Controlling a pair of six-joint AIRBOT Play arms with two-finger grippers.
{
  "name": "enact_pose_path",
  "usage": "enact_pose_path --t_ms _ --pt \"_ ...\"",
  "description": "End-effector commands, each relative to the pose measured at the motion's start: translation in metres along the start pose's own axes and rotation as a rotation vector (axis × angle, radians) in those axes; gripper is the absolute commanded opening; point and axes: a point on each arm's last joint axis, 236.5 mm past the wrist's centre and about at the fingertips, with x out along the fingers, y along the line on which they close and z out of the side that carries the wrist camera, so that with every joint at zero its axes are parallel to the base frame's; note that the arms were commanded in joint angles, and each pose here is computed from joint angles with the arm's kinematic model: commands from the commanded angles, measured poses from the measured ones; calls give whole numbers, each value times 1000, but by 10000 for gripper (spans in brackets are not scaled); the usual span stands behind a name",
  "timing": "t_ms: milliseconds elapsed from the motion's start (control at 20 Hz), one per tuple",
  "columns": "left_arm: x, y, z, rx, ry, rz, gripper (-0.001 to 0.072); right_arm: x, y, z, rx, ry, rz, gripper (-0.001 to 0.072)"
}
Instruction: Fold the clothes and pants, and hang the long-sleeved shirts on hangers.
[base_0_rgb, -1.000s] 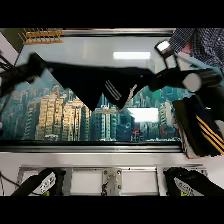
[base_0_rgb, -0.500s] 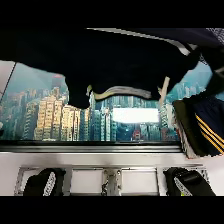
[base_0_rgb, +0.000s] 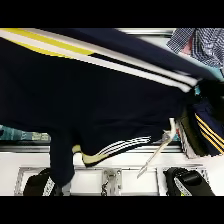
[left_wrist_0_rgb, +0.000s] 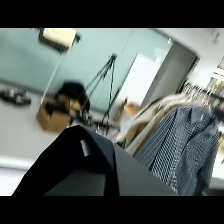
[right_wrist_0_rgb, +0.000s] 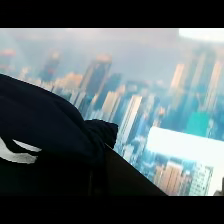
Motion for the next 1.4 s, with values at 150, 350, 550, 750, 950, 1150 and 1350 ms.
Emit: enact_pose_path --t_ms 150,350,550,750,950,1150,1350 --pt "136 144 -179 -255 504 147 3 156 -45 -91 81 590 -114 14" --pt "190 208 -268 -356 576 239 3 244 -103 -119 -33 682 -236 14" --pt "206 216 -285 -353 660 222 3 270 -125 -105 -18 601 -260 14" --pt "180 223 -278 -210 778 279 2 264 -127 -95 -42 568 -264 13" --pt "104 265 -316 -115 900 484 2 261 -127 -125 -53 624 -259 13" --pt "34 304 -393 -138 964 592 3 266 -114 -189 -71 737 -234 13" --pt "1 337 -444 -185 973 674 3 276 -85 -245 -85 798 -207 13"
